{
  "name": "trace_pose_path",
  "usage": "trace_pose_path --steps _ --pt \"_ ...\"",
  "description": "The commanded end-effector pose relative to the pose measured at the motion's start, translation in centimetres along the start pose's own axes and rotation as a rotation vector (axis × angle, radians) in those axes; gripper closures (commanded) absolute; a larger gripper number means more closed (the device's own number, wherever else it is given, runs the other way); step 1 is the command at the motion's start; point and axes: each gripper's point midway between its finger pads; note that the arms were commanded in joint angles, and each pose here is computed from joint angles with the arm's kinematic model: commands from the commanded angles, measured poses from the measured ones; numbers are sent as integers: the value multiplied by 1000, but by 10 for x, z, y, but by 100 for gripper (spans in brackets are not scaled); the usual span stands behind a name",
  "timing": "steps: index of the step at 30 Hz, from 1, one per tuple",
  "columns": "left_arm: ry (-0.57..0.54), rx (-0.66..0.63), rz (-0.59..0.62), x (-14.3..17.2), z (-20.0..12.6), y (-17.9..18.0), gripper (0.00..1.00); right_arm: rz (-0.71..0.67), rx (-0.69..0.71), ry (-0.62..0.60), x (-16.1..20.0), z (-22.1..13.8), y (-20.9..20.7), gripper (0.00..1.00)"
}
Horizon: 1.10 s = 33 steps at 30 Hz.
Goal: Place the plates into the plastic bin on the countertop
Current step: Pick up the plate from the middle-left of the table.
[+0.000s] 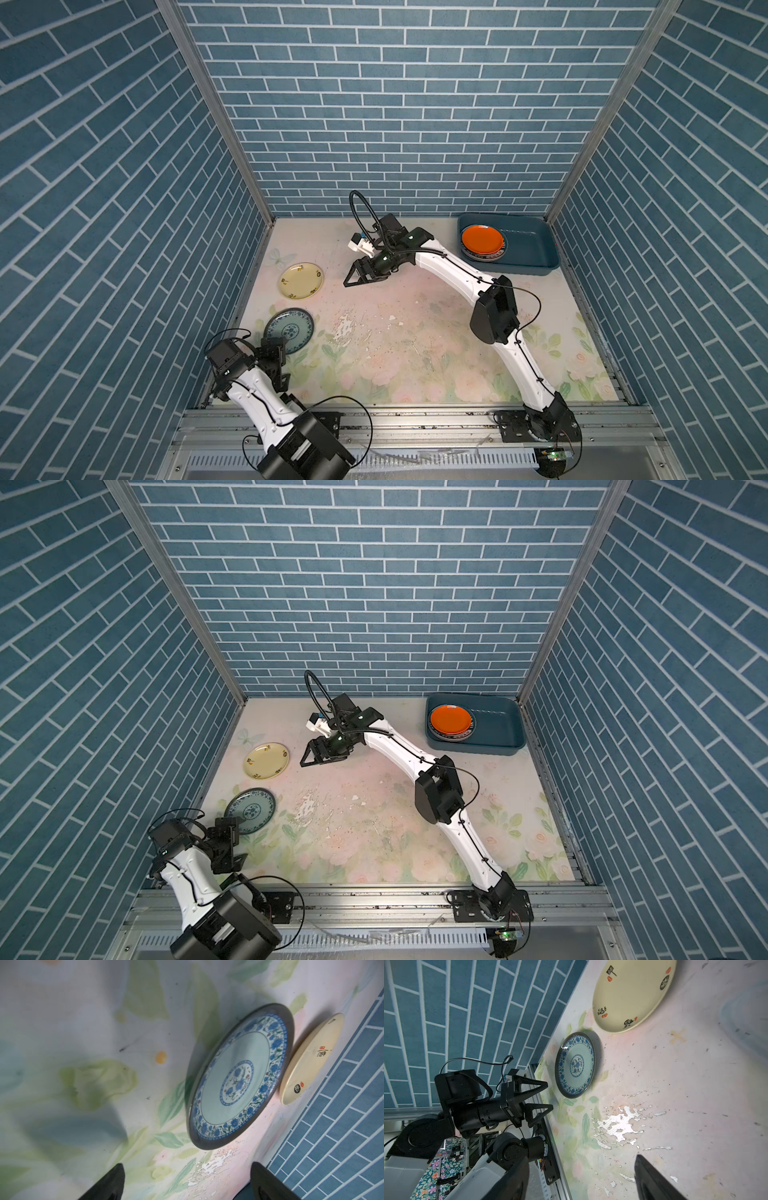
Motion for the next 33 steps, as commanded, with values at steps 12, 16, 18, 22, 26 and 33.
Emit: trace_pose_path --steps 12,16,18,22,26,33 --pt "-20 -8 -14 -14 12 3 2 -63 28 -34 -12 -12 10 20" --pt "-5 -15 -11 -19 18 1 1 -69 27 -46 -15 -9 14 19" --pt "7 -8 -8 -21 21 -3 0 -80 28 -46 -15 -5 17 19" --pt "55 -29 1 -20 24 -6 0 -107 17 -44 -12 6 26 5" --pt "92 -84 26 -17 21 -2 0 -138 17 -63 -13 15 33 4" --pt "106 -116 -17 -14 23 7 0 -162 -3 -99 -15 20 39 4"
Point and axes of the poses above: each gripper's point midway between its finger pads, its own z axis out along the fingers, its own y axis along the line the jaws close on, x = y × z, and after that the axes turned 7 degrees about -z, right-handed
